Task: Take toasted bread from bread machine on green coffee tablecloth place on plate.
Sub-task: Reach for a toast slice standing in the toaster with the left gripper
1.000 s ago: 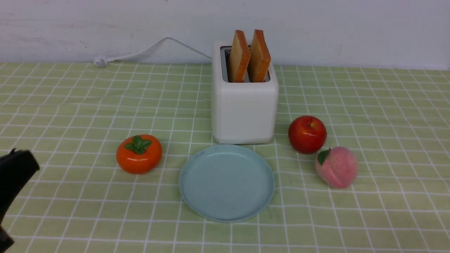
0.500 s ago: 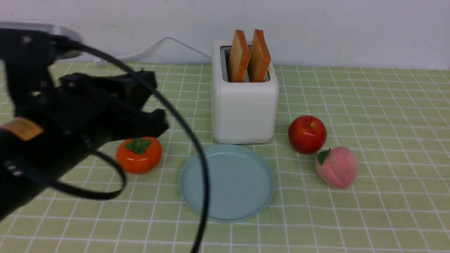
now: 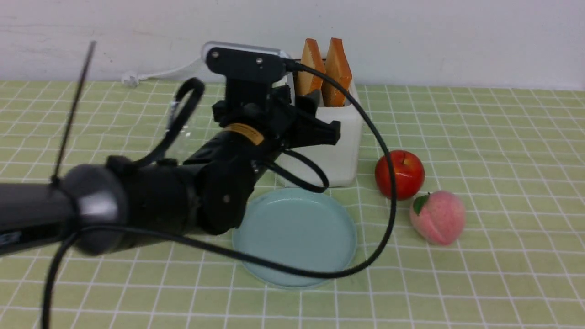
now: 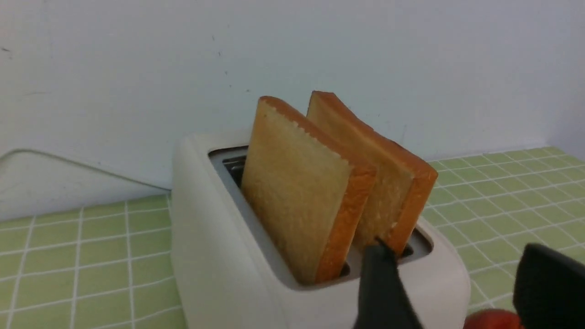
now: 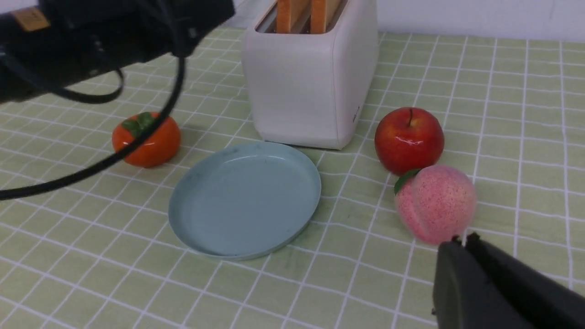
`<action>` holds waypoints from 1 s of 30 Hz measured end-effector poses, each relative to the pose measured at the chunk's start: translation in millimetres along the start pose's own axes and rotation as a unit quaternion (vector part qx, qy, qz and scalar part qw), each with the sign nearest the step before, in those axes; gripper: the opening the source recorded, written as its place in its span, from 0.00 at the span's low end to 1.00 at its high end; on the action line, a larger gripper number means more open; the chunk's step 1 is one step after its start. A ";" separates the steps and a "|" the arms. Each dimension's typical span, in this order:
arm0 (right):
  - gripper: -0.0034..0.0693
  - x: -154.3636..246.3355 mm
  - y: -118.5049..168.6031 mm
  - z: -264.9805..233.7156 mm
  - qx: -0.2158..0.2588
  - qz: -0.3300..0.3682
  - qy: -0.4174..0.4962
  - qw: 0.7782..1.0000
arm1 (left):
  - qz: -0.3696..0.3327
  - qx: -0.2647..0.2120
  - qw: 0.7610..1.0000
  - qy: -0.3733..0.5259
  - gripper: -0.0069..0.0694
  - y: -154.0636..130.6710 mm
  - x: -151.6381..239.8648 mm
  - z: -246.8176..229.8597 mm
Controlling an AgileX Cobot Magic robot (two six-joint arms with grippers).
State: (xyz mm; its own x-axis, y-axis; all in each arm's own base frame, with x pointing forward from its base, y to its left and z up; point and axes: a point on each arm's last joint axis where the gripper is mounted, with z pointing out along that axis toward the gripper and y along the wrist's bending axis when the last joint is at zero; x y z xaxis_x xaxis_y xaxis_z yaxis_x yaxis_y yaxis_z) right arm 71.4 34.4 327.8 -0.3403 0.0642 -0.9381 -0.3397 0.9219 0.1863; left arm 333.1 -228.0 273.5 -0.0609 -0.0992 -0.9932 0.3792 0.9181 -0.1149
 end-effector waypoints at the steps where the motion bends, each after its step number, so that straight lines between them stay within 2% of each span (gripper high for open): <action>1: 0.05 0.0 0.0 0.0 0.000 0.000 0.000 1.000 | 0.001 -0.001 1.000 -0.003 0.68 -1.0 2.0 9.3; 5: 0.06 0.0 0.0 0.0 0.000 0.000 0.000 1.000 | 0.004 -0.019 1.000 -0.012 0.72 8.7 8.6 42.0; 10: 0.06 0.0 0.0 0.0 0.000 0.000 0.000 1.000 | 0.006 -0.032 0.999 0.001 0.70 25.3 14.9 68.3; 24: 0.07 -1.0 -0.2 -0.2 0.002 -0.001 -0.004 1.000 | 0.025 -0.017 1.000 -0.001 0.69 21.5 25.9 98.4; 27: 0.07 -1.0 -0.2 -0.2 0.002 -0.001 -0.004 1.000 | 0.021 -0.025 0.999 -0.001 0.66 26.5 27.0 99.9; 30: 0.07 -1.0 -0.2 -0.2 0.002 -0.001 -0.004 1.000 | 0.014 -0.038 0.999 -0.004 0.57 34.7 27.4 101.2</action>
State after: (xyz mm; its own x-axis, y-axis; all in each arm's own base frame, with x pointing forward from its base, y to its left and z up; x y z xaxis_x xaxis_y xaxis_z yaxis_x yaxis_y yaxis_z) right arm 71.7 34.1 328.8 -0.3318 0.0654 -0.9411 -0.3376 0.9233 0.1832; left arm 438.1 -237.7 240.4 -0.0430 -0.0764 -0.9961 0.3098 0.9469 -0.0860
